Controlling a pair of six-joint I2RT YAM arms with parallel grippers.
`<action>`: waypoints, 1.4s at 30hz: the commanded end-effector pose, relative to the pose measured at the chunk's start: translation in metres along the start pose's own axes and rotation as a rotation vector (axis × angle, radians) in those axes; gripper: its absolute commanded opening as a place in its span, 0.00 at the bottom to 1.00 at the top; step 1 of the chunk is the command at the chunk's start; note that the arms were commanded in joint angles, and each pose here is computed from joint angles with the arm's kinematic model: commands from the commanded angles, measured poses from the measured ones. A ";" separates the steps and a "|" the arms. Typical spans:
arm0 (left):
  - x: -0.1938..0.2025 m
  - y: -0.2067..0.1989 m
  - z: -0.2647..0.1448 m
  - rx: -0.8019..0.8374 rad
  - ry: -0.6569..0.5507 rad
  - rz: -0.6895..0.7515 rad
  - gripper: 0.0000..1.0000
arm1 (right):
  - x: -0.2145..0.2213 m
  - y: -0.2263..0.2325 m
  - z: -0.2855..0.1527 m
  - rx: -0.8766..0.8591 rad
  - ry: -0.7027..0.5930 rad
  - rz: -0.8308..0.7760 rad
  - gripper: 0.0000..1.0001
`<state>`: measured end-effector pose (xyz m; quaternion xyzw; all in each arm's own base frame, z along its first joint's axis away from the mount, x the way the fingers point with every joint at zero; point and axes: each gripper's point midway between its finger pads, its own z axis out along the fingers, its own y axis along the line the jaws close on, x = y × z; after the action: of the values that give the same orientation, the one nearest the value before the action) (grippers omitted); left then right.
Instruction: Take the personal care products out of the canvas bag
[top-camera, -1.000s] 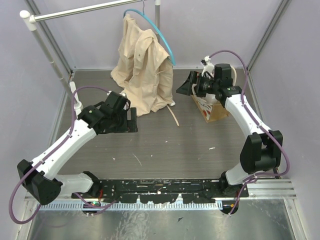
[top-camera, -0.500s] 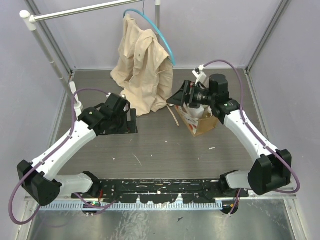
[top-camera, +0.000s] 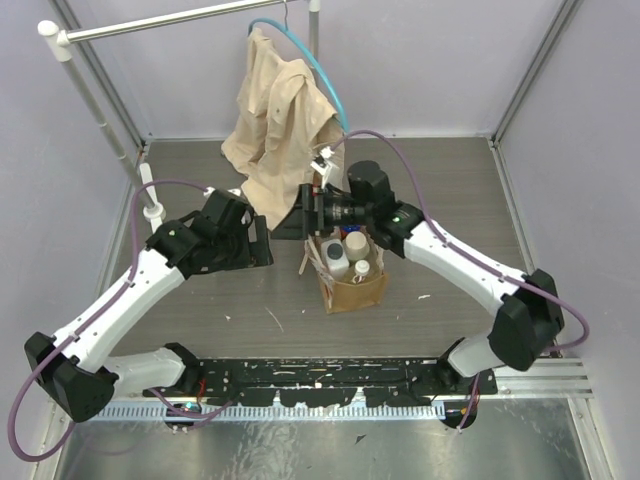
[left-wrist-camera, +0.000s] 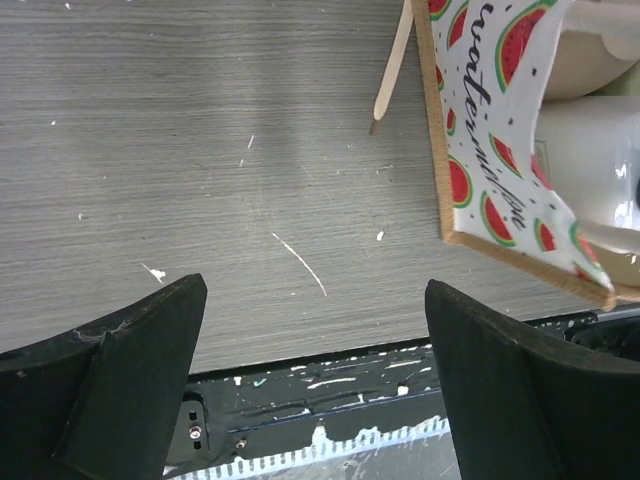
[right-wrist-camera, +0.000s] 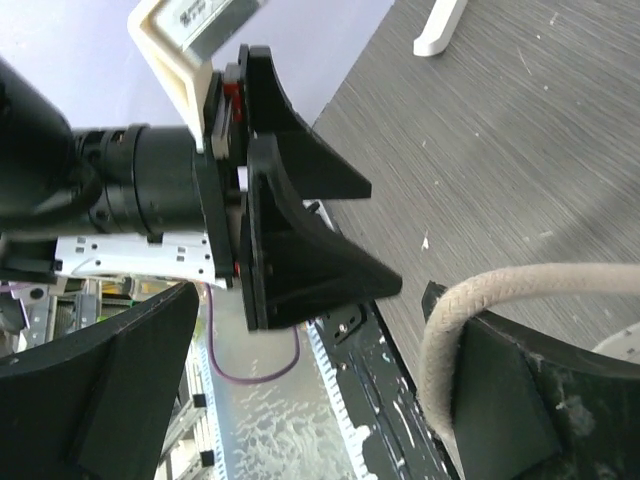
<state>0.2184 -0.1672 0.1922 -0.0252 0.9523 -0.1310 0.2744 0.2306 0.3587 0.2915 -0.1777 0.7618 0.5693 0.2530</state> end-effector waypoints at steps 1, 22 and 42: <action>-0.004 0.006 -0.002 -0.029 -0.039 -0.021 0.98 | -0.073 0.080 0.008 -0.192 -0.214 -0.198 1.00; -0.018 -0.042 0.011 0.209 -0.128 -0.095 0.98 | -0.027 -0.063 -0.080 0.687 -0.119 -0.229 1.00; -0.039 -0.106 0.021 0.227 -0.350 0.104 0.98 | -0.021 -0.113 -0.065 0.803 -0.127 -0.196 0.90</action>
<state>0.2419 -0.2575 0.1992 0.0221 0.8965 -0.2255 0.3809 0.2784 0.2600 0.2156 -0.1169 0.9020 0.2137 0.3564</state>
